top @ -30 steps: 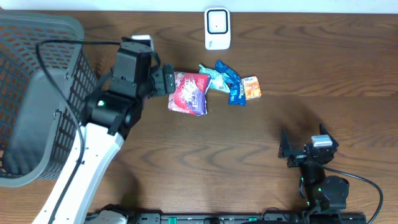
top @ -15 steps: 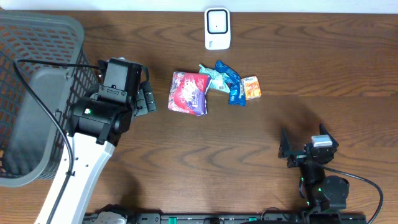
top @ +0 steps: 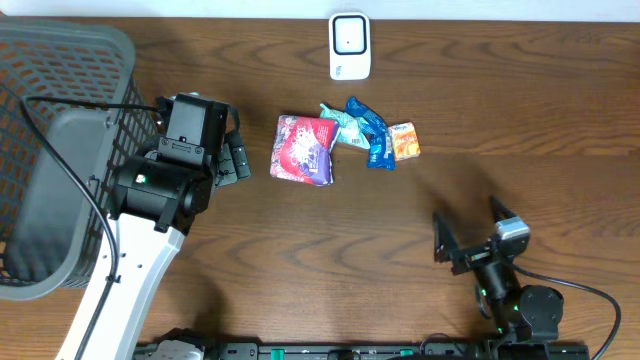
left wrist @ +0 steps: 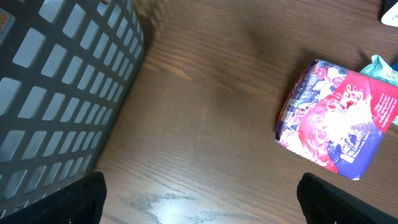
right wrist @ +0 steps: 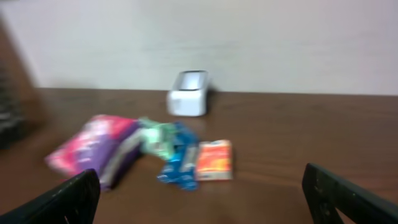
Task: Scan the item barcode
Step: 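Withdraw the left gripper beside the basket and raise the right arm, then reach the right gripper to the orange tissue pack and grasp it, then lift the tissue pack and hold it over the scanner window, then carry the tissue pack to the right edge and release it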
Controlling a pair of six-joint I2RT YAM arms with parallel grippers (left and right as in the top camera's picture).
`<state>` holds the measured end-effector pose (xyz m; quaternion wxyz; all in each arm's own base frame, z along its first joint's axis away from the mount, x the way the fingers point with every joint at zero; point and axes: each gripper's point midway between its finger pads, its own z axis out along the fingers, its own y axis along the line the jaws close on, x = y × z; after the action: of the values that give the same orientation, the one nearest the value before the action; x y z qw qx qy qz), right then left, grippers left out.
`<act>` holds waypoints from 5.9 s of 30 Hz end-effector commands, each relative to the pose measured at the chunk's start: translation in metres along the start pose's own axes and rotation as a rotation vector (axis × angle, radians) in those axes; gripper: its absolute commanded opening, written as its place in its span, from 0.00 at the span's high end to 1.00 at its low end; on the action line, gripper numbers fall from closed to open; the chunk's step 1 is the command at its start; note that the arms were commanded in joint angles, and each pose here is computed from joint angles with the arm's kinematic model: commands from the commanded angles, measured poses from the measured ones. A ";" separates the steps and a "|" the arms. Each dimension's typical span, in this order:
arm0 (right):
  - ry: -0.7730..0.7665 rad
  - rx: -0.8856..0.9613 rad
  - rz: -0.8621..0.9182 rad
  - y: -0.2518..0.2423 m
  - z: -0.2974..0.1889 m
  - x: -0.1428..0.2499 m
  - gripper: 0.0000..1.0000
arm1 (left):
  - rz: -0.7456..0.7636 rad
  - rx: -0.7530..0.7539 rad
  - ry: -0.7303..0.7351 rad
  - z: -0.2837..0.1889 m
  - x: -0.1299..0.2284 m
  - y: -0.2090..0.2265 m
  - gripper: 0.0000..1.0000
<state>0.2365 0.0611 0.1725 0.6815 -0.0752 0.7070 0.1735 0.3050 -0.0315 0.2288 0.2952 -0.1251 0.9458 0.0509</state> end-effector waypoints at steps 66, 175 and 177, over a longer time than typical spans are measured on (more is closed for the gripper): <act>1.204 -0.126 0.533 -0.045 0.205 0.139 0.25 | -0.003 -0.024 0.008 0.004 0.001 0.004 0.02; 0.555 0.689 -0.330 -0.052 0.380 -0.012 0.99 | -0.003 -0.024 0.008 0.004 0.001 0.004 0.02; 0.583 0.742 -0.265 -0.081 0.366 -0.019 0.99 | -0.003 -0.024 0.008 0.004 0.001 0.004 0.02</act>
<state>0.6026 0.1688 0.1263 0.4251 -0.0698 0.8807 -0.1970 0.3052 -0.0310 0.2266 0.2921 -0.1252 0.9466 0.0540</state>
